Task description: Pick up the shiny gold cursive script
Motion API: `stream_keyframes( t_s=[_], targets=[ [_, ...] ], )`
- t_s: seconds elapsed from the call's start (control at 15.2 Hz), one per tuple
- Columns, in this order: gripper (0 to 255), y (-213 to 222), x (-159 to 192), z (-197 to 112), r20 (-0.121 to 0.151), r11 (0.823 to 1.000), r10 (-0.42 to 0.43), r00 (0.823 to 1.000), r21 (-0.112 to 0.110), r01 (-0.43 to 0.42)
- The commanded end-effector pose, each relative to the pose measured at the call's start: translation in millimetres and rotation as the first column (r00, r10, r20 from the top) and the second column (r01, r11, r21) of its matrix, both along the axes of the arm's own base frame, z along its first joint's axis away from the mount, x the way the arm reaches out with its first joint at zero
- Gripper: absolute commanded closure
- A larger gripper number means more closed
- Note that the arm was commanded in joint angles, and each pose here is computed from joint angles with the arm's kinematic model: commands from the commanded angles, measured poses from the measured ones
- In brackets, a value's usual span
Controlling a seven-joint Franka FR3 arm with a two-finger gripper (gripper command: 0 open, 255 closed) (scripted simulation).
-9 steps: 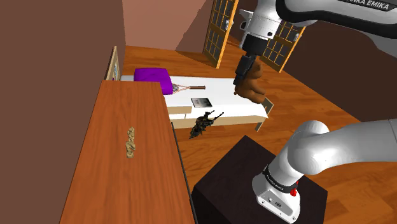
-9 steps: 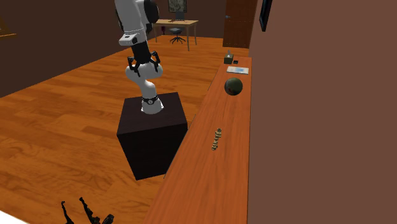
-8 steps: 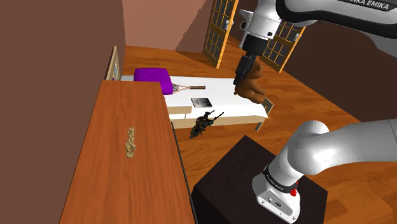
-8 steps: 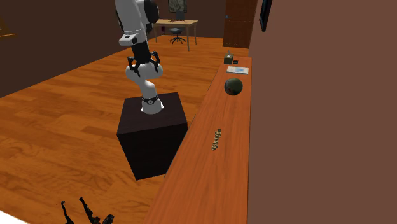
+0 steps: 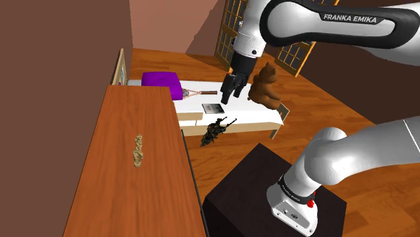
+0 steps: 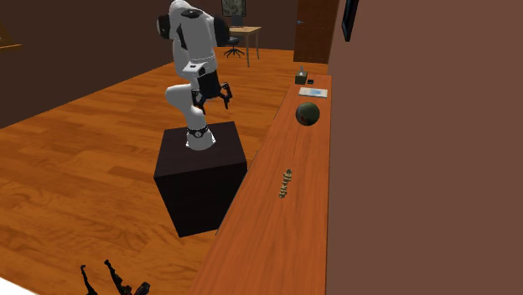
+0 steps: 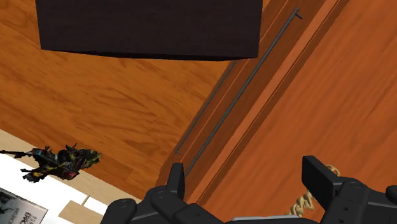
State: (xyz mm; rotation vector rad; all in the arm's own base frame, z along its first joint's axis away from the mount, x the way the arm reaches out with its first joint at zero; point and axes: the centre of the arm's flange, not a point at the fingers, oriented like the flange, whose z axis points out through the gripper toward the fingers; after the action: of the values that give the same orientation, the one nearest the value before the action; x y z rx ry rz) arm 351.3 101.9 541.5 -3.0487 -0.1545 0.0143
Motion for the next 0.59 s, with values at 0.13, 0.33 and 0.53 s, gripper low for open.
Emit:
stream_keyframes(
  t_s=[0.13, 0.33, 0.53],
  targets=[
    [0, 37.0, 22.0, -26.0, -0.004, 0.998, -0.066, 0.998, -0.008, 0.066],
    [0, 65.1, 40.6, -47.9, -0.009, 0.993, -0.113, 0.994, -0.015, 0.113],
    [0, 92.3, 60.4, -70.1, -0.013, 0.987, -0.16, 0.987, -0.022, 0.16]
  ],
)
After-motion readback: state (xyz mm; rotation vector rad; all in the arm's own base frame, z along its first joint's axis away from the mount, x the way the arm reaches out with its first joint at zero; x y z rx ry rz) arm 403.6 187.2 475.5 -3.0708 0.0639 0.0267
